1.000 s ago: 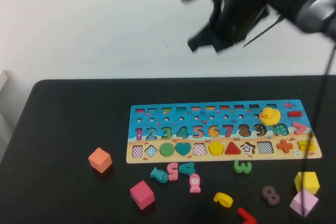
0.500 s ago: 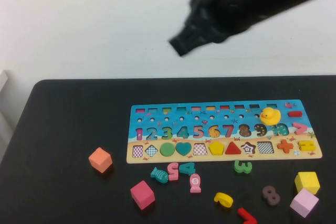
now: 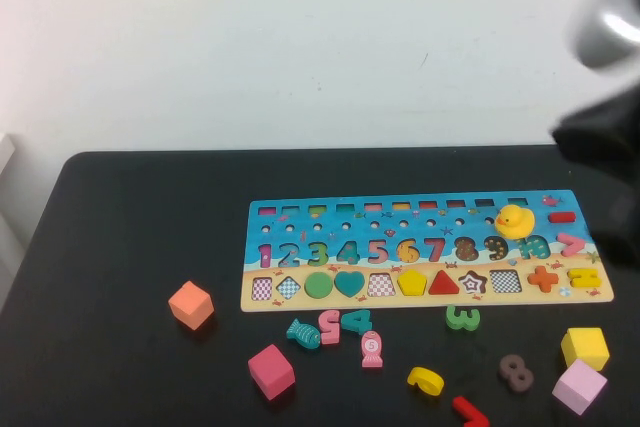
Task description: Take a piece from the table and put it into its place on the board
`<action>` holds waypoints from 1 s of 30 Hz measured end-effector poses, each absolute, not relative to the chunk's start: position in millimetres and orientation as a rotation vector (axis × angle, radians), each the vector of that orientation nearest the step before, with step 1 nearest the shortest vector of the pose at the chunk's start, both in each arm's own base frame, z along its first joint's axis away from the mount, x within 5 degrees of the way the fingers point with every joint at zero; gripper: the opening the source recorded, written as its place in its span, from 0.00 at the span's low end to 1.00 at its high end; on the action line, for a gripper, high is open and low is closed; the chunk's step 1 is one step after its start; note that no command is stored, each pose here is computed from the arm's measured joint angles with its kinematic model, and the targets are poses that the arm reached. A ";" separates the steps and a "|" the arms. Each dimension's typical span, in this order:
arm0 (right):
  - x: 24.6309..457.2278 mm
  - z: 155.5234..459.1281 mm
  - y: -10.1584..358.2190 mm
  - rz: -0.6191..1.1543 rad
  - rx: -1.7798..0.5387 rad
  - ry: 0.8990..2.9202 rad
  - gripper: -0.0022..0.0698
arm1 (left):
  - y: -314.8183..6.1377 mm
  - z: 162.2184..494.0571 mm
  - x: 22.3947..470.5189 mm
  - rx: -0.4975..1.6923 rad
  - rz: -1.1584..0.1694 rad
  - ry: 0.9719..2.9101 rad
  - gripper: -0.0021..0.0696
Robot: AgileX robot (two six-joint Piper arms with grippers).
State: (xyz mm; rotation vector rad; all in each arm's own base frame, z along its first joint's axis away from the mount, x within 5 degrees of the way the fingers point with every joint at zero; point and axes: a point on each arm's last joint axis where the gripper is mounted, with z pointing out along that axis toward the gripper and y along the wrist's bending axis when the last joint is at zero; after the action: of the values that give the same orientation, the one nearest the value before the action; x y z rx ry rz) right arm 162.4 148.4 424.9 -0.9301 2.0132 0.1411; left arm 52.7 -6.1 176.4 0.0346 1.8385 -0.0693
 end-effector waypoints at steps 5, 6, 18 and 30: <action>133.6 392.4 118.2 0.196 -0.872 1.923 0.06 | -6.1 176.4 52.7 0.035 -0.069 1.839 0.03; 128.1 384.2 112.0 0.207 -0.859 1.905 0.06 | -6.1 176.4 52.7 0.035 -0.069 1.839 0.03; 97.0 290.8 31.0 0.025 -0.494 1.724 0.06 | -6.1 176.4 52.7 0.035 -0.069 1.839 0.03; 57.2 242.3 -8.6 -0.269 -0.137 1.651 0.06 | -6.1 176.4 52.7 0.035 -0.069 1.839 0.03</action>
State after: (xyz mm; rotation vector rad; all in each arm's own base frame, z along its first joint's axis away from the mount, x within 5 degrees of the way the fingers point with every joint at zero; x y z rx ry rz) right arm 57.2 -8.6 242.3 -0.1375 1.6505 -0.2691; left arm 52.7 -6.1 176.4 0.0346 1.8385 -0.0693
